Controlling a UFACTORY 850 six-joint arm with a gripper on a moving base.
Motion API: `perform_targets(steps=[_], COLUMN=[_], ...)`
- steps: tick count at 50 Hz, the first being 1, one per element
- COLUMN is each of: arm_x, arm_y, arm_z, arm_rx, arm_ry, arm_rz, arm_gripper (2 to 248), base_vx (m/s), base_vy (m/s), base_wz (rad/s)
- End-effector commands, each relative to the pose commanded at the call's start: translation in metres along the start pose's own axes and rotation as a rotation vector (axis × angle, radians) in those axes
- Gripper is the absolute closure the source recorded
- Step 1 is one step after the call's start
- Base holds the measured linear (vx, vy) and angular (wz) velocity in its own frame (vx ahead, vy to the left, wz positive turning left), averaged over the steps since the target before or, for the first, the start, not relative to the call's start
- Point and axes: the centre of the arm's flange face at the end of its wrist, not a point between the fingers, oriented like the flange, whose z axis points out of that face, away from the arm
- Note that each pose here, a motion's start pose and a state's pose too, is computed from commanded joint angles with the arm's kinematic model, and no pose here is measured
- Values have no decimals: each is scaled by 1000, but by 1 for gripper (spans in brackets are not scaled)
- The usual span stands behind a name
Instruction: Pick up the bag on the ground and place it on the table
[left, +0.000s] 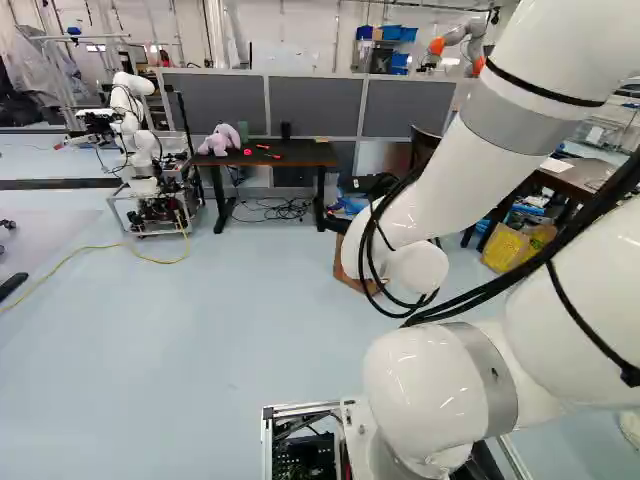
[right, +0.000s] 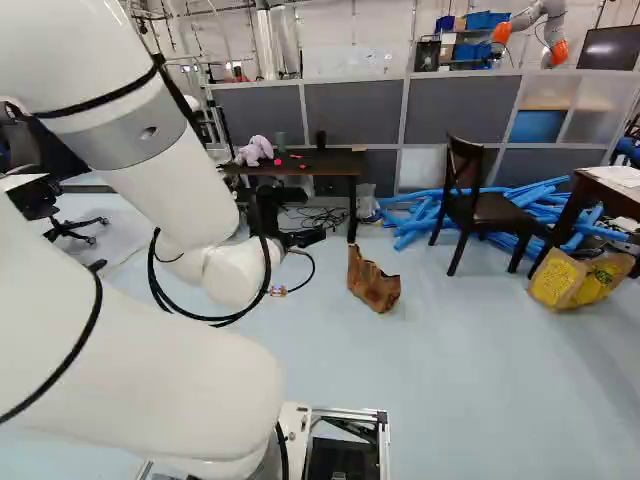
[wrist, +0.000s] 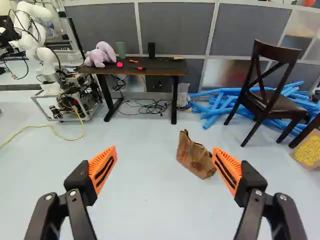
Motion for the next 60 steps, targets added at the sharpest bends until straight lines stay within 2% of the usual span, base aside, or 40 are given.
perform_targets(steps=[32, 60], arm_x=[0, 0], arm_y=[0, 0], arm_z=[0, 0], arm_rx=[0, 0], arm_ry=[0, 0], arm_rz=[0, 0], arm_gripper=[3, 3], base_vx=[169, 190], base_vy=[-104, -108], base_wz=[162, 13])
